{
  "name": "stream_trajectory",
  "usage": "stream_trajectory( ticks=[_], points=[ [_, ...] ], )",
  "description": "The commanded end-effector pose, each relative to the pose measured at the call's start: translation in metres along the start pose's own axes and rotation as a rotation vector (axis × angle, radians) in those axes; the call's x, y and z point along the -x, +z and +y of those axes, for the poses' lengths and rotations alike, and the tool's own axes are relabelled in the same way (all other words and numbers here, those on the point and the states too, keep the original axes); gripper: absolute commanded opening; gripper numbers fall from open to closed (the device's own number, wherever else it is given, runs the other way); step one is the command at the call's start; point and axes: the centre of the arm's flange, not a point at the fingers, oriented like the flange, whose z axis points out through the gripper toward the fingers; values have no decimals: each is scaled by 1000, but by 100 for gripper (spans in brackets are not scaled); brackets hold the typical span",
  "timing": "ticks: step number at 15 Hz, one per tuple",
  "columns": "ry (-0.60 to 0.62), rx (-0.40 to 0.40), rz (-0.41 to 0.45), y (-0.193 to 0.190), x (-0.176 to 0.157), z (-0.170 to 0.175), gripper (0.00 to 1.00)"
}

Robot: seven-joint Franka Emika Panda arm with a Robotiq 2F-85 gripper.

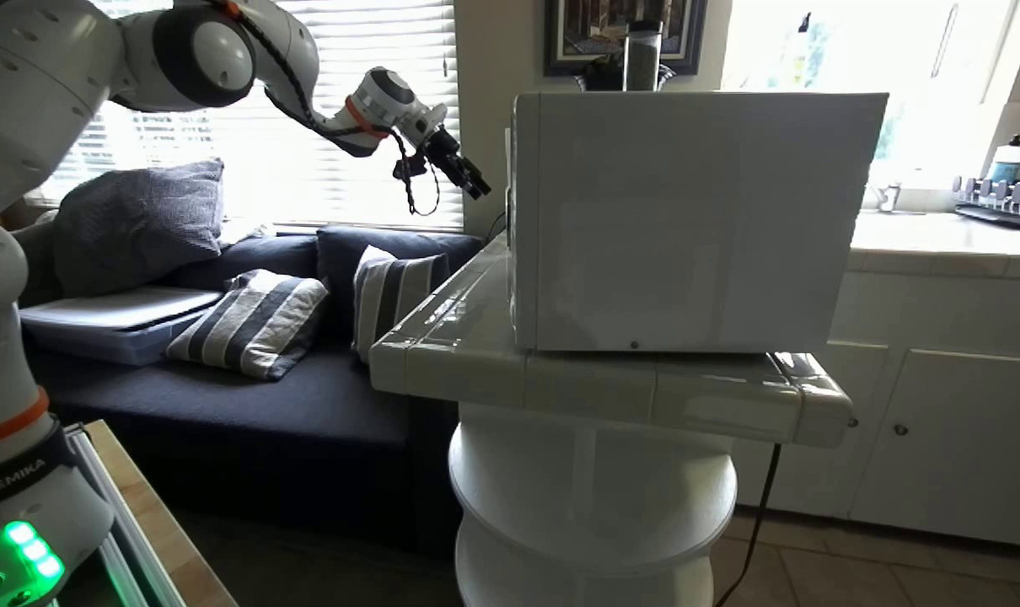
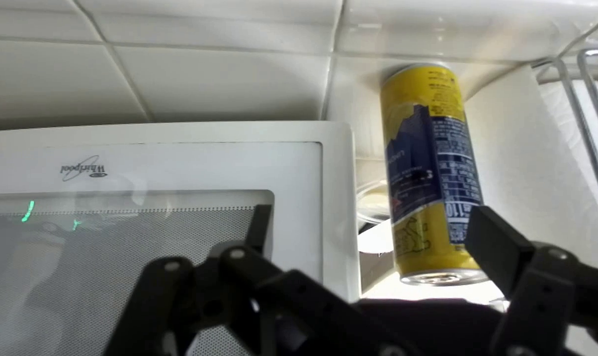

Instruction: Move the can to the shelf below the counter

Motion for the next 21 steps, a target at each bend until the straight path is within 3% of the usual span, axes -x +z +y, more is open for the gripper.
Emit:
stream_trajectory(
  ticks=[1, 10, 21],
  points=[
    [38, -31, 78, 10, 3, -38, 100],
    [5, -58, 209, 39, 14, -58, 100],
    [-13, -64, 277, 63, 21, -64, 100]
  ],
)
